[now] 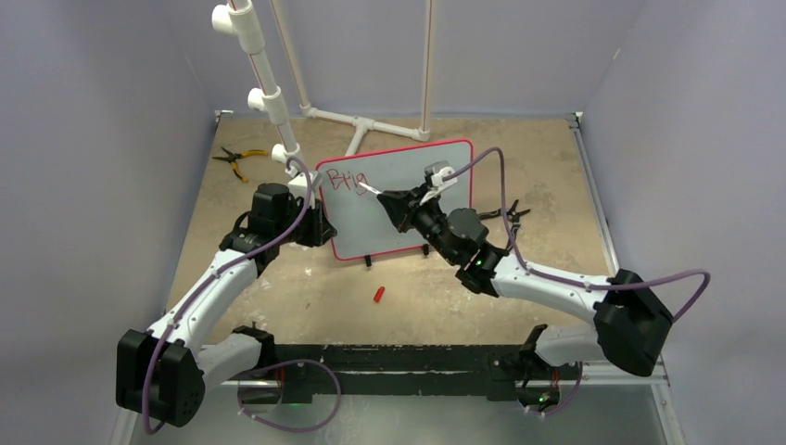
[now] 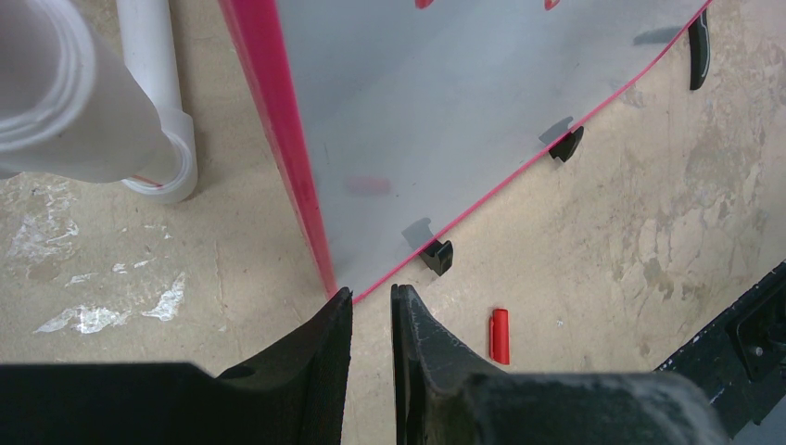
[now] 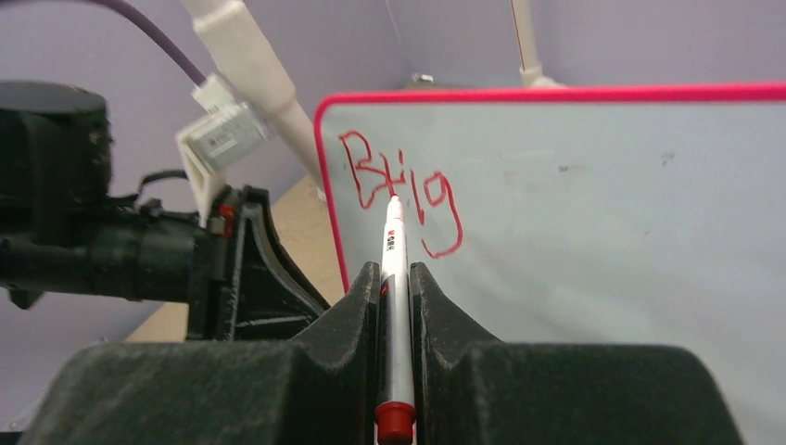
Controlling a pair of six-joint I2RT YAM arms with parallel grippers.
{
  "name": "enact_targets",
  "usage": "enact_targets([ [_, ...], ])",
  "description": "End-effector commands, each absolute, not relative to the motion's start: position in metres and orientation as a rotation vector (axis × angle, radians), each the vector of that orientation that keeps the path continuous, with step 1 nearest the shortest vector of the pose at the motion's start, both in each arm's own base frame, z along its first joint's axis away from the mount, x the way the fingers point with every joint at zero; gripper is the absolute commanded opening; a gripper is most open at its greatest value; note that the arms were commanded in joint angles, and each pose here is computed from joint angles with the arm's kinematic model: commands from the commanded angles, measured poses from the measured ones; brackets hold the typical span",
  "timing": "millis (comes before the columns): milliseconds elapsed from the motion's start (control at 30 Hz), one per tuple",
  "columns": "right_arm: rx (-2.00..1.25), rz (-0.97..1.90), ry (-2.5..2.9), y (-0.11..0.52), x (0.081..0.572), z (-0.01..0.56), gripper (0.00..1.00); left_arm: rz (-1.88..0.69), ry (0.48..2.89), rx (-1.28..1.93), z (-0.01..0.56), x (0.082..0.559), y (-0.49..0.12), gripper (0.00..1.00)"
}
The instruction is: Write a sentence on the whiteboard
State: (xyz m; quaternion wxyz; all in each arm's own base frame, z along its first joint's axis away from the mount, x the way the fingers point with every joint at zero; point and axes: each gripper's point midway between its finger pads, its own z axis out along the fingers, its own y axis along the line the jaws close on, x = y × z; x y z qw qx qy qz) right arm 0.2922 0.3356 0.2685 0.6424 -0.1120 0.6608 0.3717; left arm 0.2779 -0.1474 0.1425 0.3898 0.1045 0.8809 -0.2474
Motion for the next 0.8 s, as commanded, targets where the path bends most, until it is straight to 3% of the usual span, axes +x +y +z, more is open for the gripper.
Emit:
enact_targets([
  [0,-0.211,0.874,1.412,0.324,0.290,0.312,0.00,-0.632,2.207,0.261,0.148,0.284,-0.148,0.20],
  [767,-0.188,0.809,1.380,0.316,0.318,0.320,0.00,-0.627,2.213,0.259,0.147,0.284,-0.147,0.21],
])
